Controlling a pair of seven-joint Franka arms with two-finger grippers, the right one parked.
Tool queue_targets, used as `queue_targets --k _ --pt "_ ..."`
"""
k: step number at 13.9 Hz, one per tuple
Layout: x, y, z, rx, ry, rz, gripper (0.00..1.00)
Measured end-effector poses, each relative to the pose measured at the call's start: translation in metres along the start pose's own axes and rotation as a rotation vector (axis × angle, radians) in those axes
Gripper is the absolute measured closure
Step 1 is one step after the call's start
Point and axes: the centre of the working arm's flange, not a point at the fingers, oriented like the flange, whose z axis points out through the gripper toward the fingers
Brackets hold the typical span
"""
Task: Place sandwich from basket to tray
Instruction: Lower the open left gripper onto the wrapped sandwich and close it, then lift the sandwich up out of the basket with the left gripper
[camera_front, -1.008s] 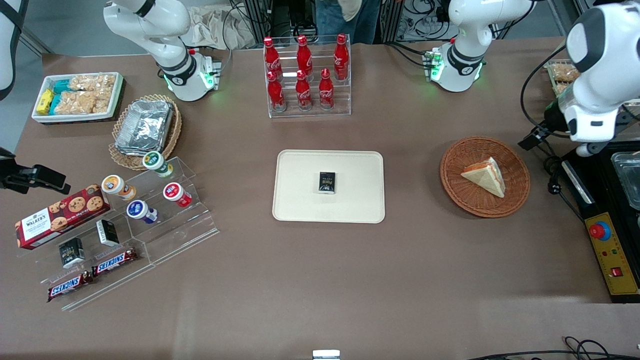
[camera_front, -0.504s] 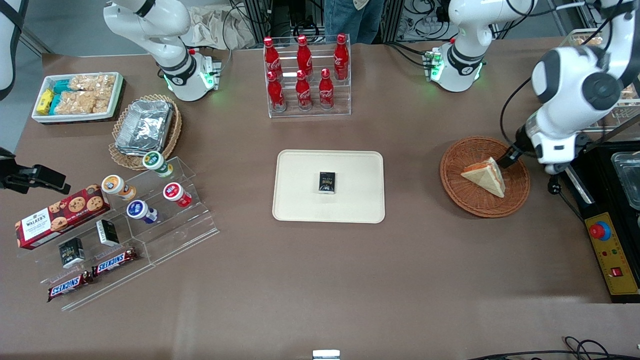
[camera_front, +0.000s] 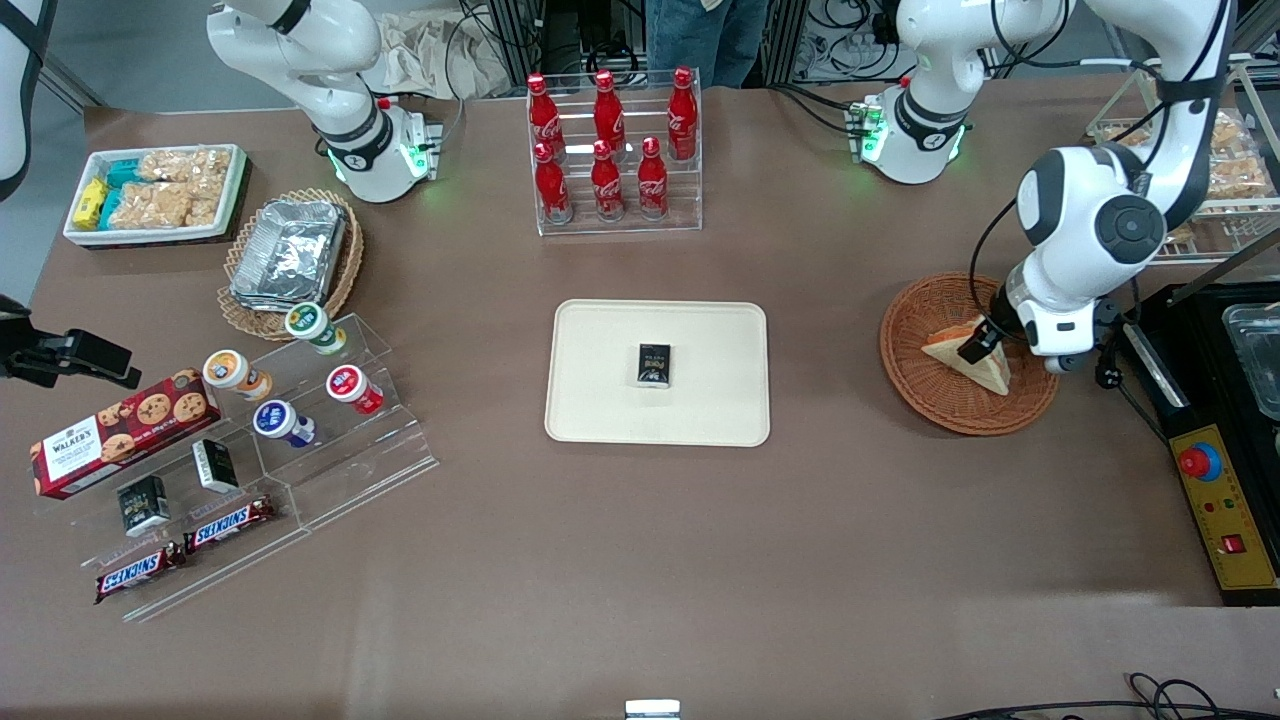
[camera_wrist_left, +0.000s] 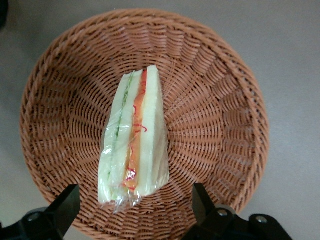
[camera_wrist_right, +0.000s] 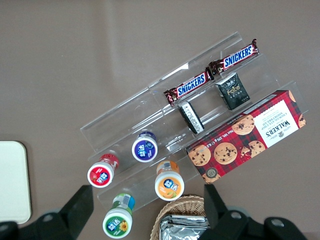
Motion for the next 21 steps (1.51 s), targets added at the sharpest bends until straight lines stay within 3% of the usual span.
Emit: queue_targets --k 7,8,11,15,16,21 --pt "0.005 0.003 0.024 -0.018 0.001 -0.051 0.03" --pt "0.005 0.004 0.027 -0.018 0.0 -0.06 0.1" --pt "0.006 0.005 0.031 -0.022 0.0 -0.075 0.45" --pt "0.006 0.006 0.029 -0.025 0.003 -0.076 0.74" --pt "0.006 0.006 0.023 -0.019 0.001 -0.066 0.8" --pt "-0.012 -0.001 -0.087 0.038 0.004 0.15 0.81"
